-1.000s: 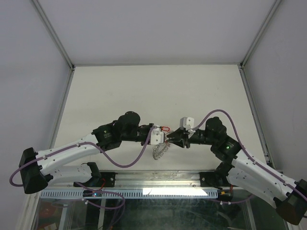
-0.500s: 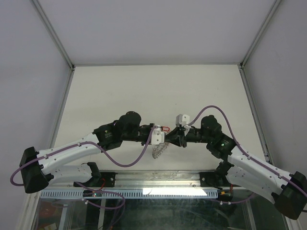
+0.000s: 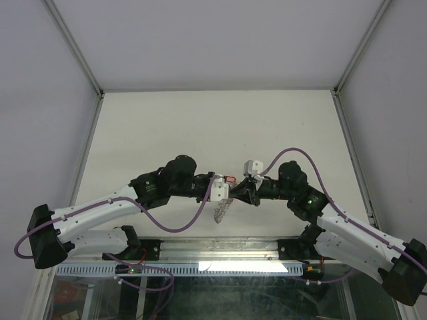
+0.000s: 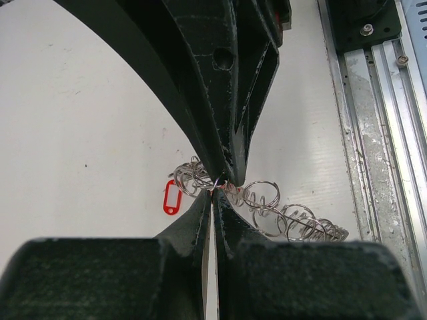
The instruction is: Put the keys on the keyring
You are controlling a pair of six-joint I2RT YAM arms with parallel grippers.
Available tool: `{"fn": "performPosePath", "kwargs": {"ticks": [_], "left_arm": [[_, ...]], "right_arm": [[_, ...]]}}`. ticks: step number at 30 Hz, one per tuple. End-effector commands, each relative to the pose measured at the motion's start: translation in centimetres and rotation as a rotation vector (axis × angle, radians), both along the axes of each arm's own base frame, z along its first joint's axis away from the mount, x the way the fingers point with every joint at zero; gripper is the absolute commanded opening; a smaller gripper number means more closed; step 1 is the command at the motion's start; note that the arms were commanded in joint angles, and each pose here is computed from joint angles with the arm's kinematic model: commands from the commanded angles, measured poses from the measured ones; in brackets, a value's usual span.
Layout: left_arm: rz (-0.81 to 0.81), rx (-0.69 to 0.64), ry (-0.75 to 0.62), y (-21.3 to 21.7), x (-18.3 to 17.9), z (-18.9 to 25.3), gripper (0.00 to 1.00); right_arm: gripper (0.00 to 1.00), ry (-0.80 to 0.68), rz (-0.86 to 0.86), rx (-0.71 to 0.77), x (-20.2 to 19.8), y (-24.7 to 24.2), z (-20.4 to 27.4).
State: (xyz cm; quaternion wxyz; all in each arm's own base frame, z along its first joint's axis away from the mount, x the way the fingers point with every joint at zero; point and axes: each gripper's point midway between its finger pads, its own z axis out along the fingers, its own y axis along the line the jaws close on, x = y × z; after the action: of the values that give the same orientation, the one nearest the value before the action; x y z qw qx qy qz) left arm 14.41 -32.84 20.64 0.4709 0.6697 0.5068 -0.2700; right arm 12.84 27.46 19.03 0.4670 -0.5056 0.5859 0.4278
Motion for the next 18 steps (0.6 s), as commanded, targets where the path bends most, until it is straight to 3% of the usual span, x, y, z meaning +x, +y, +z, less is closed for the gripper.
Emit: {"fn": "performPosePath", "kwargs": {"ticks": [1,5,10,14,18], "left_arm": [[0.002,-0.095,-0.058,-0.9,0.4,3.8,0.00],[0.001,-0.096,-0.055,-0.9,0.3,3.9,0.00],[-0.009,-0.111,-0.045,-1.0,0.1,4.3,0.00],[-0.013,-0.187,-0.016,-1.0,-0.7,5.6,0.15],[0.016,-0.295,-0.020,-0.2,-1.0,7.5,0.23]], "right_arm": [[0.10,-0.042,-0.002,0.021,0.2,0.1,1.0],[0.00,-0.047,0.001,0.023,0.3,0.3,1.1],[0.00,-0.058,0.008,0.039,0.3,0.5,1.3],[0.00,-0.117,-0.016,0.057,0.5,0.1,1.8],[0.00,-0.218,-0.005,0.083,0.1,-0.6,2.4]]}}
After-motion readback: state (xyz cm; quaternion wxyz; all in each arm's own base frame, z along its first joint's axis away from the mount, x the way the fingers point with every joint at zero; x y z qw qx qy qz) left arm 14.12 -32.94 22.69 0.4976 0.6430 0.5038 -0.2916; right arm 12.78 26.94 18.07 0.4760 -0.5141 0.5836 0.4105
